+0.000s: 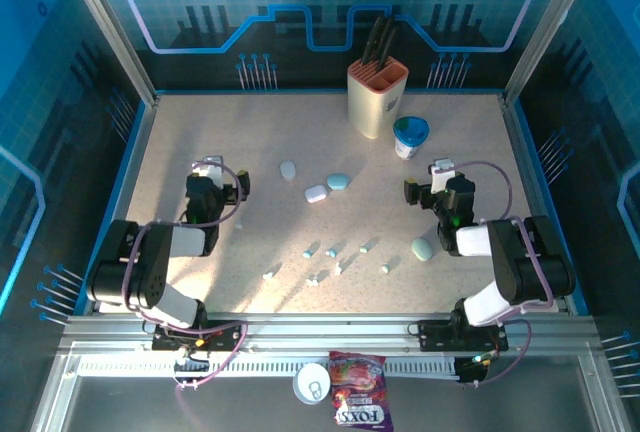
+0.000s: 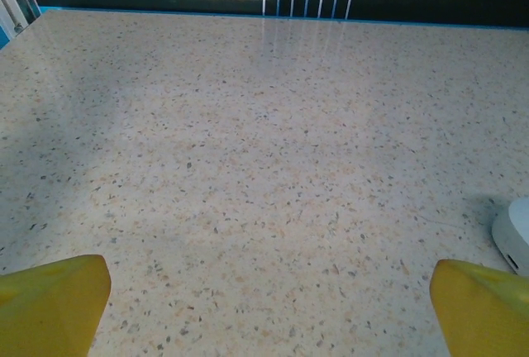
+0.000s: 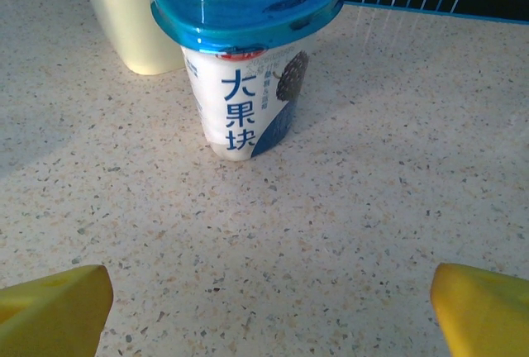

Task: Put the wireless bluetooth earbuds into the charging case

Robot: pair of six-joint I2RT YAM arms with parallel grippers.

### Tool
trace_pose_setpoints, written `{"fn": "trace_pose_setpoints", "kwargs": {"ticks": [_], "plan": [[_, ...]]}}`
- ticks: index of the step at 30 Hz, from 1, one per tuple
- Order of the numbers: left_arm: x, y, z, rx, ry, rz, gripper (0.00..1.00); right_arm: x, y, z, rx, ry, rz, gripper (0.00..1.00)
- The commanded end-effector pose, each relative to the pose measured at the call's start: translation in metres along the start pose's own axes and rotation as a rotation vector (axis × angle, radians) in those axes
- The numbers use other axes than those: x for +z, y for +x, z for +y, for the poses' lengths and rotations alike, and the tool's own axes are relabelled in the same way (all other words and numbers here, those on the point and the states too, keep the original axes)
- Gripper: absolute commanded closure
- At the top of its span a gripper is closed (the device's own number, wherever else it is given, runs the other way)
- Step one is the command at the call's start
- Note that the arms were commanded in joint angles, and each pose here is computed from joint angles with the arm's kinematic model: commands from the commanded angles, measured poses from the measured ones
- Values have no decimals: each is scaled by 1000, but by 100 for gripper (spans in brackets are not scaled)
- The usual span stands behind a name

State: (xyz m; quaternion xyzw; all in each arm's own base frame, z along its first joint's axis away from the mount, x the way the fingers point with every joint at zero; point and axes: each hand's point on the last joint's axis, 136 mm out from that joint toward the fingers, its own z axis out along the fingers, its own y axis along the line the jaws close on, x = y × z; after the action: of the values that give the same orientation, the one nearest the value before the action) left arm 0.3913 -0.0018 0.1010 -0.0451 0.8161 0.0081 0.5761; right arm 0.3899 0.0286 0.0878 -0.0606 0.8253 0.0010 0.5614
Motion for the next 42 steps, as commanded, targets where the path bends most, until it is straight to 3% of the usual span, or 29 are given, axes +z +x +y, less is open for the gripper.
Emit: {"fn": "trace_pose_setpoints", "kwargs": {"ticks": [1,5,11,16,19,30,37,42], "plan": [[-15,-28,-6,43,-34,-19,1,-13,-33,4,-37,-1,-86,0],[-31,-40,-16,-5,-36,28,1,-28,-51,14,-79,-13,-102,0],[-54,-41,-32,-99,-61,192,1,-57,-74,43,-64,-98,-130,0],[-71,-26,-40,-272,-111,381,1,-77,-83,91,-55,-225,-133,0],[-70,-12,-59,-281,-55,478,1,-84,-81,123,-47,-301,-110,0],[-29,9,-110,-263,-36,730,1,-88,-61,215,-71,-489,-14,0],[8,26,-142,-203,-55,838,1,-92,-55,227,-100,-510,11,0],[34,46,-157,-168,-69,907,10,-94,-53,222,-124,-488,22,0]]}}
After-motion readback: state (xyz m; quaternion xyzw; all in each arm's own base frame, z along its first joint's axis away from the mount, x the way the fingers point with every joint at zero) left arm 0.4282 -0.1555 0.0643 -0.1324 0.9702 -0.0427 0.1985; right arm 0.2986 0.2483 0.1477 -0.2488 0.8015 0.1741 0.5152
